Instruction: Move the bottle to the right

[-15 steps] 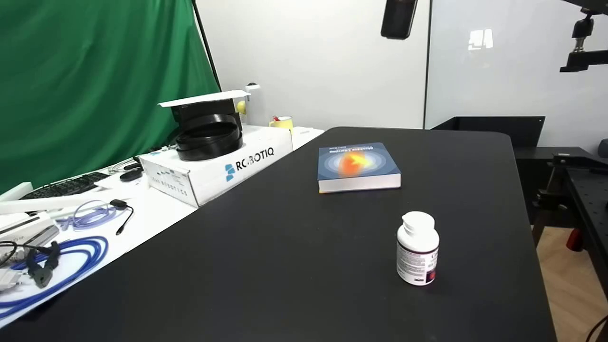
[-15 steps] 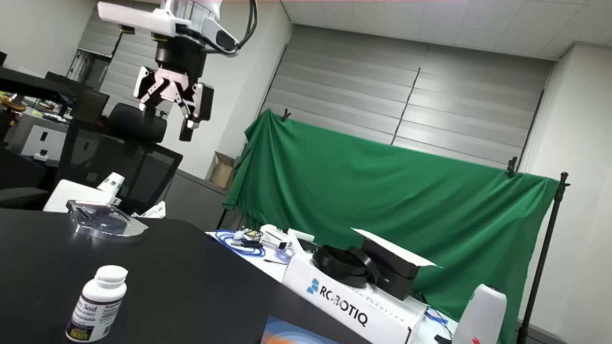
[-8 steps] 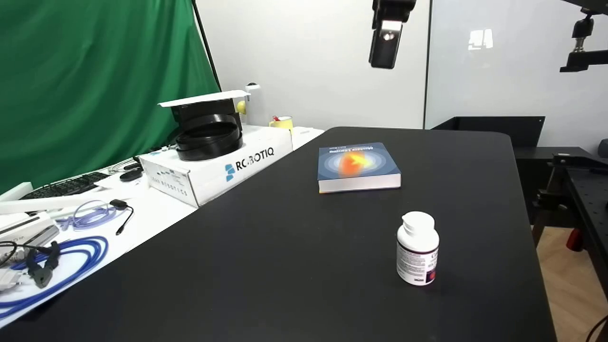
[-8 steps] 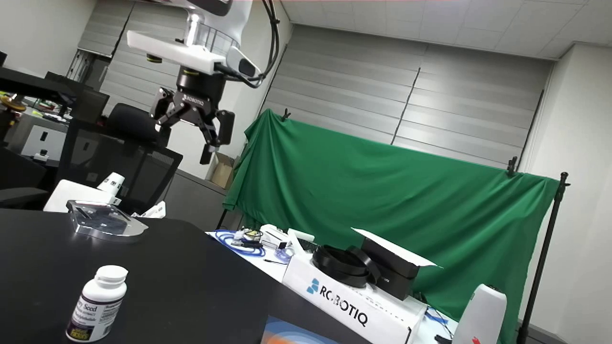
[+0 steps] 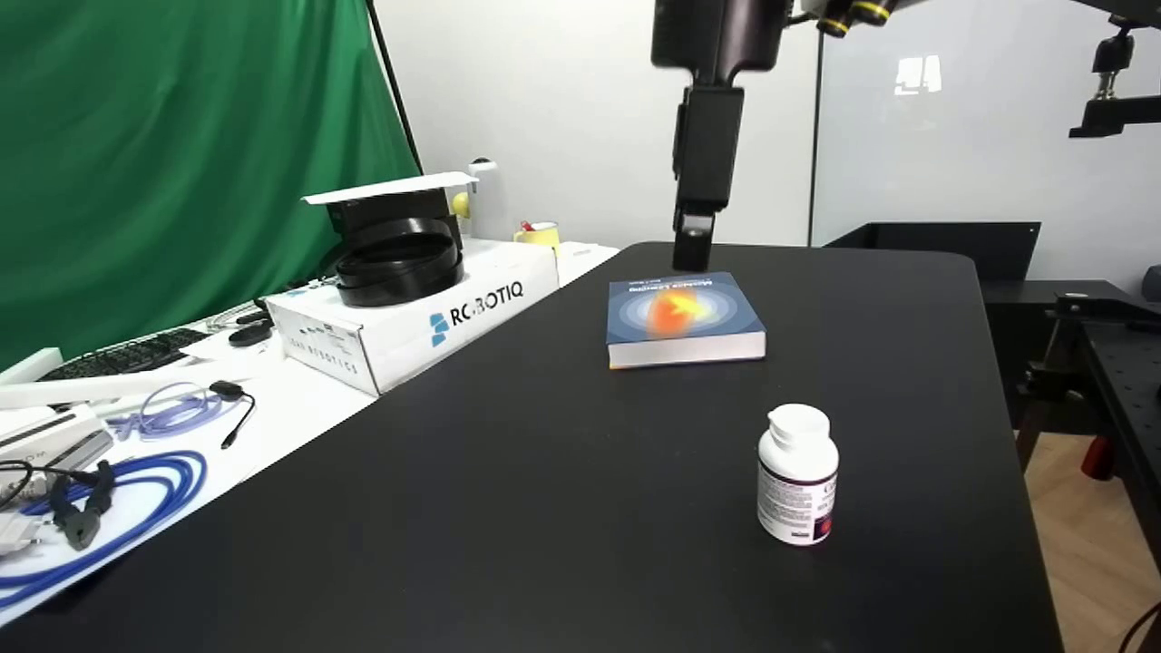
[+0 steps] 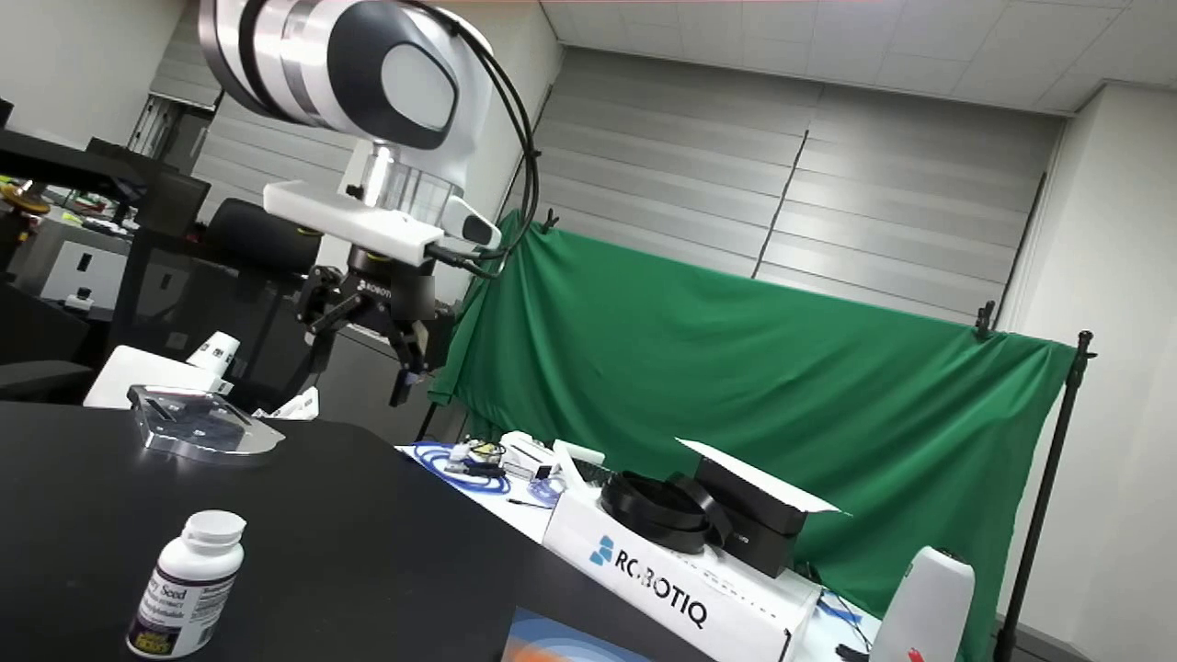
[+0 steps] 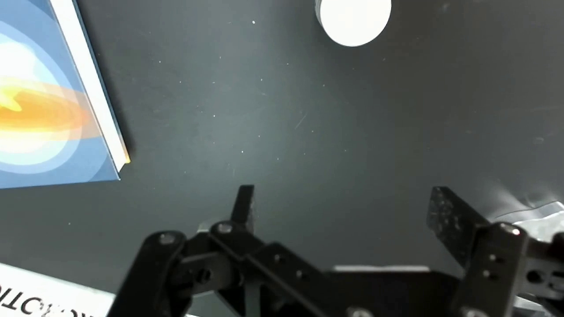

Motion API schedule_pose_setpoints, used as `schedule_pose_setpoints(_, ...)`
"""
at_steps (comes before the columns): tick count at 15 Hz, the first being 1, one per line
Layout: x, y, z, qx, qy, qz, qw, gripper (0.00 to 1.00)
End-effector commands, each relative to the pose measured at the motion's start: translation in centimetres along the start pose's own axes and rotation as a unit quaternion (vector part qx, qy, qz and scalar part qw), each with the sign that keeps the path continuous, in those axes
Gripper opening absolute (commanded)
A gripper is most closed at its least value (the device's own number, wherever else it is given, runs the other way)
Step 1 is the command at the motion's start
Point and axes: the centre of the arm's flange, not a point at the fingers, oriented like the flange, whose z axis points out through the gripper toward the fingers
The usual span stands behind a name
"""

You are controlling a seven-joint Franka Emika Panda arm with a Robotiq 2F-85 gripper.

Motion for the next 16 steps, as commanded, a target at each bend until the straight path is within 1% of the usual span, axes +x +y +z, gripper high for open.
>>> schedule_pose_setpoints(1, 1.1, -1.1, 3.4, -0.012, -0.016, 0.033, 0.9992, 1.00)
schedule_pose_setpoints(5, -0.3, -2.5, 5.9, 0.000, -0.029, 0.054, 0.9981, 1.00)
schedule_pose_setpoints(11, -2.4, -4.2, 8.3, 0.012, -0.029, 0.072, 0.9969, 1.00)
schedule_pose_setpoints(16, -5.3, -4.9, 10.0, 0.017, -0.055, 0.086, 0.9946, 1.00)
